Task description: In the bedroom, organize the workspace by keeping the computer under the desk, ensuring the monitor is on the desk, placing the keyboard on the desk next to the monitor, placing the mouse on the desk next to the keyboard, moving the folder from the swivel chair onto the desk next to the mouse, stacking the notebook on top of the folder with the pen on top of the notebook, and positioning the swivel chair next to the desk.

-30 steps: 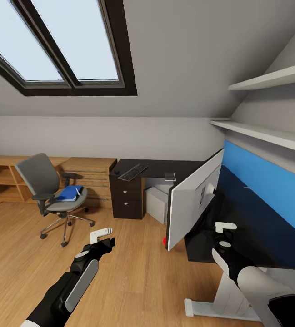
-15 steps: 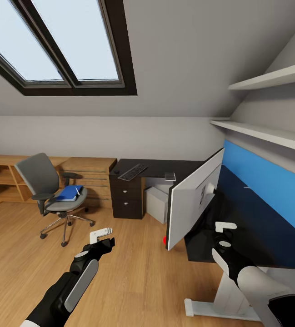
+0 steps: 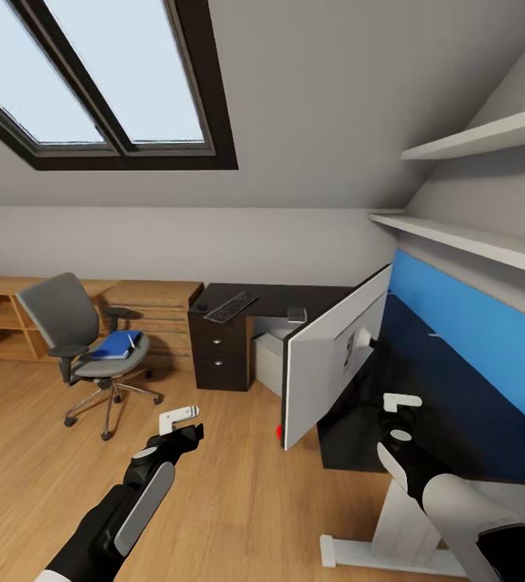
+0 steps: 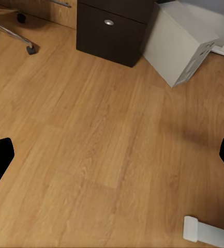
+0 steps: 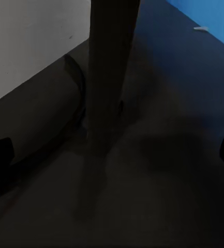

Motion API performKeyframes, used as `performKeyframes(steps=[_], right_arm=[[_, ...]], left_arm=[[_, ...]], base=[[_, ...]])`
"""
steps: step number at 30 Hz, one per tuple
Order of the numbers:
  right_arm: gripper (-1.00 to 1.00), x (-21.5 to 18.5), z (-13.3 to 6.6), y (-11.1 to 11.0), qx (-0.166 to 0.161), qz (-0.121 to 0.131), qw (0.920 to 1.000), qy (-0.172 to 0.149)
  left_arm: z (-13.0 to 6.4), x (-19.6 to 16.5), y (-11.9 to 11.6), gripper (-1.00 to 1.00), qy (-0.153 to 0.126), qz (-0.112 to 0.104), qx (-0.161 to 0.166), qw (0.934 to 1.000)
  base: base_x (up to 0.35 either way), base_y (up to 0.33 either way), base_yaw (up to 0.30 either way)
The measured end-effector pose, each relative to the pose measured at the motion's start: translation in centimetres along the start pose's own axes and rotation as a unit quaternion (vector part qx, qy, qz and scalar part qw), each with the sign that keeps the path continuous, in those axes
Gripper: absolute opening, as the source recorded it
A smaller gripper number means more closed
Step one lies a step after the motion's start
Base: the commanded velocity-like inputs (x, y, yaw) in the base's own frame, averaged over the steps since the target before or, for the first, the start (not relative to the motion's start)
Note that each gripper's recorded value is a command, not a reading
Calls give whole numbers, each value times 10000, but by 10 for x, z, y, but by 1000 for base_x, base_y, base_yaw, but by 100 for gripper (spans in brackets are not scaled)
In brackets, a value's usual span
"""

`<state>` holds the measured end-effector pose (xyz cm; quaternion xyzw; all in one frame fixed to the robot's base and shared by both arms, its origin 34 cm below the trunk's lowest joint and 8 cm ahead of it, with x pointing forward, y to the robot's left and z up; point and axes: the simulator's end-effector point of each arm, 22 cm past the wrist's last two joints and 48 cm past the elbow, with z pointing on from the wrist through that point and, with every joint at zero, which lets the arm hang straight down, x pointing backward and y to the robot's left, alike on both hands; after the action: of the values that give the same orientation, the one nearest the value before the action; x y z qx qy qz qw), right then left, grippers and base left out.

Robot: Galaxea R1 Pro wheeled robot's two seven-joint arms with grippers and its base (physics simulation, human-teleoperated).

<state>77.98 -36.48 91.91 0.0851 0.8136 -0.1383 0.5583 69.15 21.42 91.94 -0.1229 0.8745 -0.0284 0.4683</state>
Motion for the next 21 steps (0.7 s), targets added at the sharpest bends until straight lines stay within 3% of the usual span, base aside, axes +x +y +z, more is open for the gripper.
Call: performKeyframes(steps=[21], right_arm=[[100, 0, 0, -1, 4, -1, 10000, 7]], left_arm=[[1, 1, 4, 100, 10, 33, -35, 10000]], base=[[137, -33, 0]])
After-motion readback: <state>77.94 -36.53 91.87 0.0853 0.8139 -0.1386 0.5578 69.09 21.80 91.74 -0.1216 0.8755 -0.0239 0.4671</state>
